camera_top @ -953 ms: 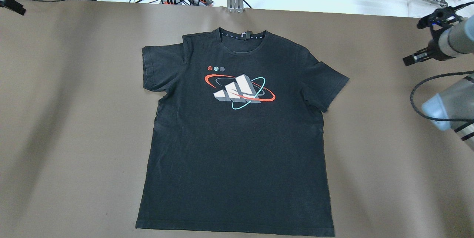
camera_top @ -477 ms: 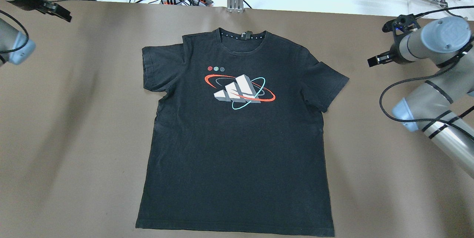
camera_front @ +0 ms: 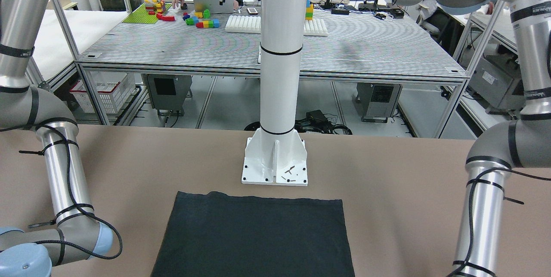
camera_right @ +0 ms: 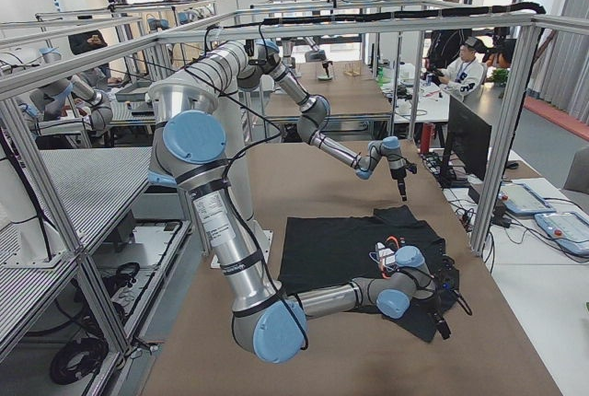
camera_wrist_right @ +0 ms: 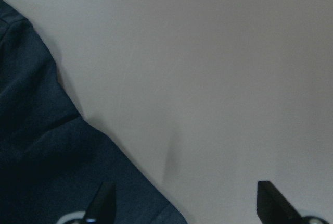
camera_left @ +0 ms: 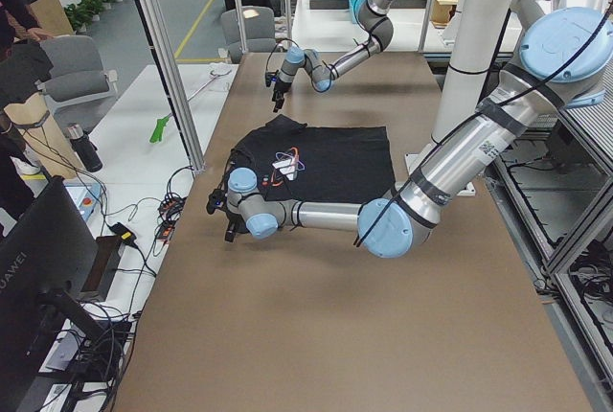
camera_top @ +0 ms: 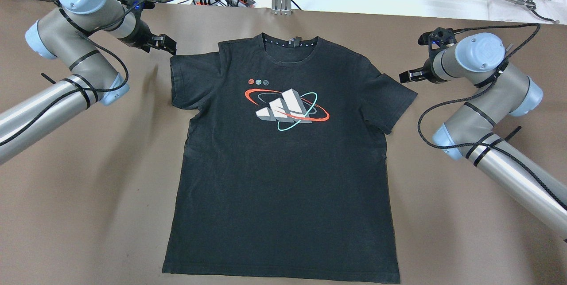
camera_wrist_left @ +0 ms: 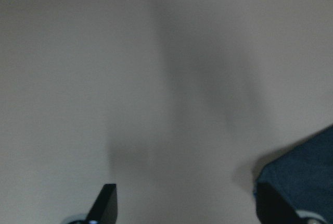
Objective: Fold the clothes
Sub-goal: 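Move both grippers in toward the shirt's shoulders, then grasp the sleeve nearest the left gripper and fold it inward, then fold the sleeve nearest the right gripper inward onto the shirt front, then move both grippers down to the shirt hem nearest the robot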
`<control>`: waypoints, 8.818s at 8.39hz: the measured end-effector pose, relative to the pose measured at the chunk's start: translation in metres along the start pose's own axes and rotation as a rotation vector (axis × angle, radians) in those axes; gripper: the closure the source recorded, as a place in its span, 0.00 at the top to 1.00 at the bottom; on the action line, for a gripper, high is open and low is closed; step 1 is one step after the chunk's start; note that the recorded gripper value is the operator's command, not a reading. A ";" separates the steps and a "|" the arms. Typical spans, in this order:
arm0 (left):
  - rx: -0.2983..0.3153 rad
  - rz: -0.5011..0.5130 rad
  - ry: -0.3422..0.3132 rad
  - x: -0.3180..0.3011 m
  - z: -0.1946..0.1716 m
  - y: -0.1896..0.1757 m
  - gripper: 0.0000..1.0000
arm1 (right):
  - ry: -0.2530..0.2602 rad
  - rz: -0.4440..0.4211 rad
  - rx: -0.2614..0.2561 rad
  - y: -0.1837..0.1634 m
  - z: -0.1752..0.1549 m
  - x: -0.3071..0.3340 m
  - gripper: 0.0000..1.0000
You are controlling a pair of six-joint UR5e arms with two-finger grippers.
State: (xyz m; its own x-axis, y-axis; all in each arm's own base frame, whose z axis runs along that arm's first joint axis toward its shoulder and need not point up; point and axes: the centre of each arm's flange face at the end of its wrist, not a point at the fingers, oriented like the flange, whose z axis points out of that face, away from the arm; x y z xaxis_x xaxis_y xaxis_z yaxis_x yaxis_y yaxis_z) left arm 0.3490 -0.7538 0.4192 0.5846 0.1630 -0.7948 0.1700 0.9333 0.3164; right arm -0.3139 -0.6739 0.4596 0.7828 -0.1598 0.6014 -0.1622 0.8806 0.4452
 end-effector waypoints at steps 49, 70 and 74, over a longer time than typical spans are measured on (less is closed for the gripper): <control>0.199 -0.187 0.087 0.296 -0.013 0.044 0.94 | -0.155 0.259 0.082 0.003 -0.043 -0.090 0.00; 0.100 -0.614 0.291 0.243 -0.096 0.374 0.94 | -0.354 0.731 -0.031 0.309 -0.169 -0.247 0.93; 0.041 -0.575 0.237 0.225 -0.102 0.466 0.94 | -0.317 0.757 -0.015 0.392 -0.182 -0.183 0.94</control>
State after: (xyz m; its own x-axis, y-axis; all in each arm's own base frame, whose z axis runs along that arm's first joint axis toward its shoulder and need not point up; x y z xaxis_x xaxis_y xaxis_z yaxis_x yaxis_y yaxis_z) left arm 0.4794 -0.2498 0.3347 0.1991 -0.2910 -0.9358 0.4382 0.8806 -0.1806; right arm -0.4116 -0.2182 0.4031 0.2567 0.3638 0.8954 -0.5688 0.8059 -0.1644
